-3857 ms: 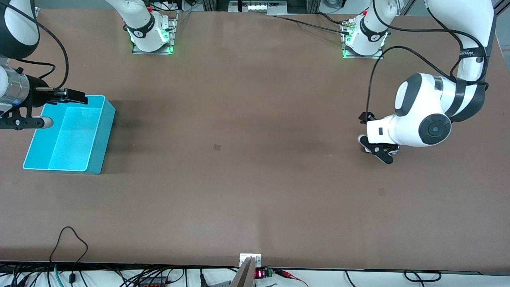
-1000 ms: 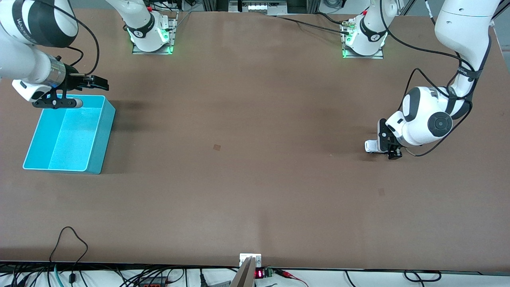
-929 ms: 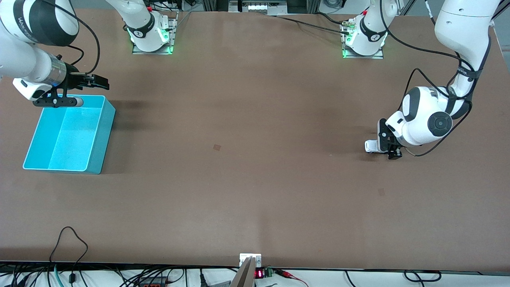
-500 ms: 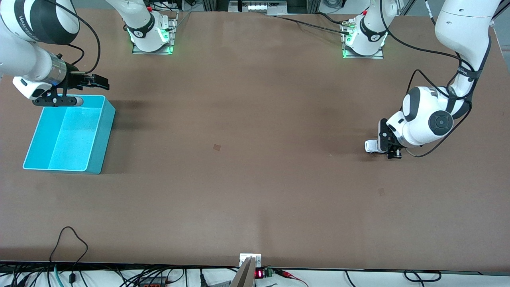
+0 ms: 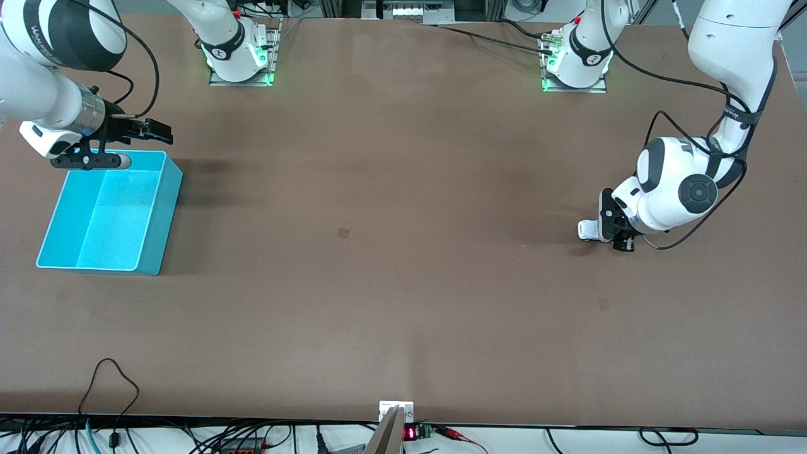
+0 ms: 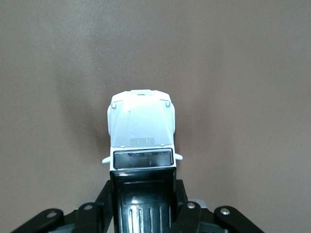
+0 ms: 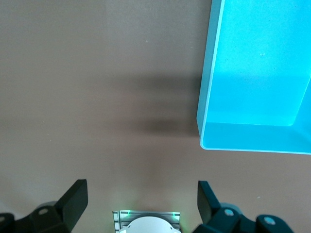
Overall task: Wind and store white jeep toy
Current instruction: 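Close the left gripper on the white jeep's body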
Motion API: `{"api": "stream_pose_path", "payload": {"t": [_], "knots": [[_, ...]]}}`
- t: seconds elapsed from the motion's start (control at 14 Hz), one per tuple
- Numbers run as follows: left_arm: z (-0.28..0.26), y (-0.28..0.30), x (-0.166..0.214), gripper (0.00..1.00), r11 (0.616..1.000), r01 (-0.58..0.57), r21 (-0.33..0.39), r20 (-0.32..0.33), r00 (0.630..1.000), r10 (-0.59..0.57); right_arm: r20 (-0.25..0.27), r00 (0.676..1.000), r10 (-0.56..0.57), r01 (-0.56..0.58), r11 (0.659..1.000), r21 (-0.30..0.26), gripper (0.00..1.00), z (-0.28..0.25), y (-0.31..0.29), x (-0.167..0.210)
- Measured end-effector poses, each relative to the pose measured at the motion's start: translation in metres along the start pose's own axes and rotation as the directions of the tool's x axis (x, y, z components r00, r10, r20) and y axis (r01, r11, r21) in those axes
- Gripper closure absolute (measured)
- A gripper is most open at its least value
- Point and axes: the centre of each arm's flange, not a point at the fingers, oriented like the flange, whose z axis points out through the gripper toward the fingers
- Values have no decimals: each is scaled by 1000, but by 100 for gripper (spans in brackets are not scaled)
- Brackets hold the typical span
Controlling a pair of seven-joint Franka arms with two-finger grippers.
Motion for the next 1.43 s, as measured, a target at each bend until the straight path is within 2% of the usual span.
{"api": "stream_pose_path", "payload": {"t": [0.36, 0.71, 1.43], "knots": [[0, 0, -1, 48, 1000, 5, 1, 0, 1000, -5, 0, 1000, 0, 0, 1000, 0, 0, 0, 0, 0], [0, 0, 0, 48, 996, 90, 3, -1, 996, -90, 3, 1000, 0, 0, 1000, 0, 0, 2, 0, 1], [0, -1, 4, 48, 998, 64, 6, -3, 998, -64, 6, 1000, 0, 0, 1000, 0, 0, 4, 0, 3]]}}
